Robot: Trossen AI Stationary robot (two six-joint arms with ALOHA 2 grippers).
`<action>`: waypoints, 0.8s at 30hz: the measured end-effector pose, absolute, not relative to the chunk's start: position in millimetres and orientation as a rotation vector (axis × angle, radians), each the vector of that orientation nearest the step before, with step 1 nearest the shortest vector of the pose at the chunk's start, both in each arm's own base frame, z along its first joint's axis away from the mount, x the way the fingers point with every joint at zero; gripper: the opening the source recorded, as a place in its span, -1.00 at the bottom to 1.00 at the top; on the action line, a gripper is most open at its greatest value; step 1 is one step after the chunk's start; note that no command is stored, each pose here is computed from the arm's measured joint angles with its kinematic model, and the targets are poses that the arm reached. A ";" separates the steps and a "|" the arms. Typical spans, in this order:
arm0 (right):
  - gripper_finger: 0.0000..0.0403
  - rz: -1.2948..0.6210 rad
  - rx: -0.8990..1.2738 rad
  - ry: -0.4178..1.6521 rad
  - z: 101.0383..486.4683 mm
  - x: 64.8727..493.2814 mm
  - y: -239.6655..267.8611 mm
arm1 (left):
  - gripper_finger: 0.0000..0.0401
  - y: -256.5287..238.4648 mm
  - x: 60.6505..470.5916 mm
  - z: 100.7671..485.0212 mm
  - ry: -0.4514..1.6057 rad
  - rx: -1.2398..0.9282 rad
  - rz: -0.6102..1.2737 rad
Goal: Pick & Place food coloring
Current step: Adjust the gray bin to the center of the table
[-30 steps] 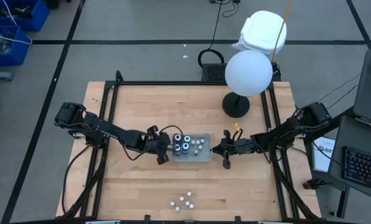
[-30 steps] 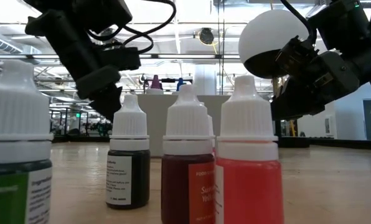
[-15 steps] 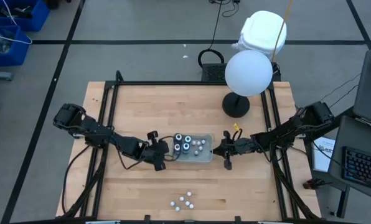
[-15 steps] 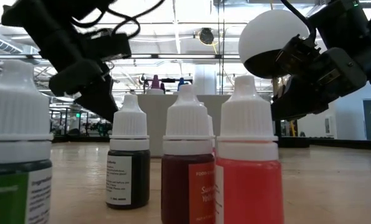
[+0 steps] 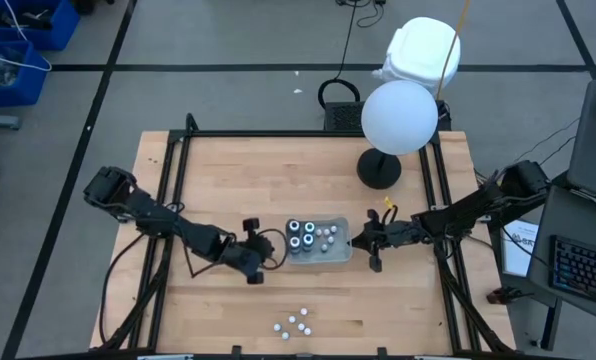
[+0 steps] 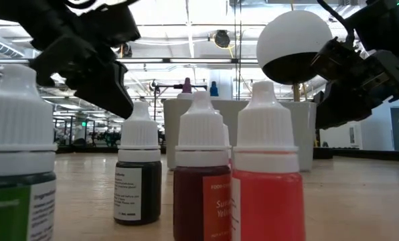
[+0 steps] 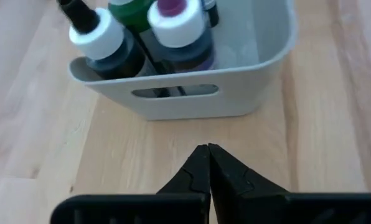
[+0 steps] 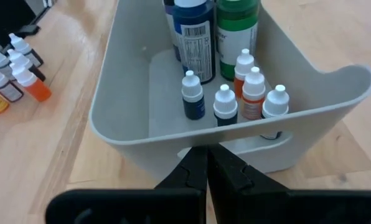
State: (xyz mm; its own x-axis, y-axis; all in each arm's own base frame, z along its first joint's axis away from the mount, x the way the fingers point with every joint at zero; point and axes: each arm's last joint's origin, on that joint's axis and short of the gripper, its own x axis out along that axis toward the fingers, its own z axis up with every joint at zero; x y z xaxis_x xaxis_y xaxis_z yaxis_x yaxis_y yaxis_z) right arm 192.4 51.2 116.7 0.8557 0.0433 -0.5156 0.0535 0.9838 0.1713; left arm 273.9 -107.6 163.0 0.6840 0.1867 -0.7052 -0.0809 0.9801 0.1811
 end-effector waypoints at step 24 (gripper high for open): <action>-1.00 -0.305 0.201 0.579 94.3 194.5 36.4 | -0.98 -83.4 291.1 161.4 0.766 0.074 0.166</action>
State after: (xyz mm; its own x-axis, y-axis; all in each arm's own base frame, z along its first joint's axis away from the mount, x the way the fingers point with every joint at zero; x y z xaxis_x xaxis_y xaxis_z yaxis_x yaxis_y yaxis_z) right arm 194.5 36.4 94.3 0.7942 -0.2255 -0.5642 0.3372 0.9360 0.1007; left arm 291.1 -83.4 161.4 0.7081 0.1765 -0.6837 -0.1225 0.9843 0.1272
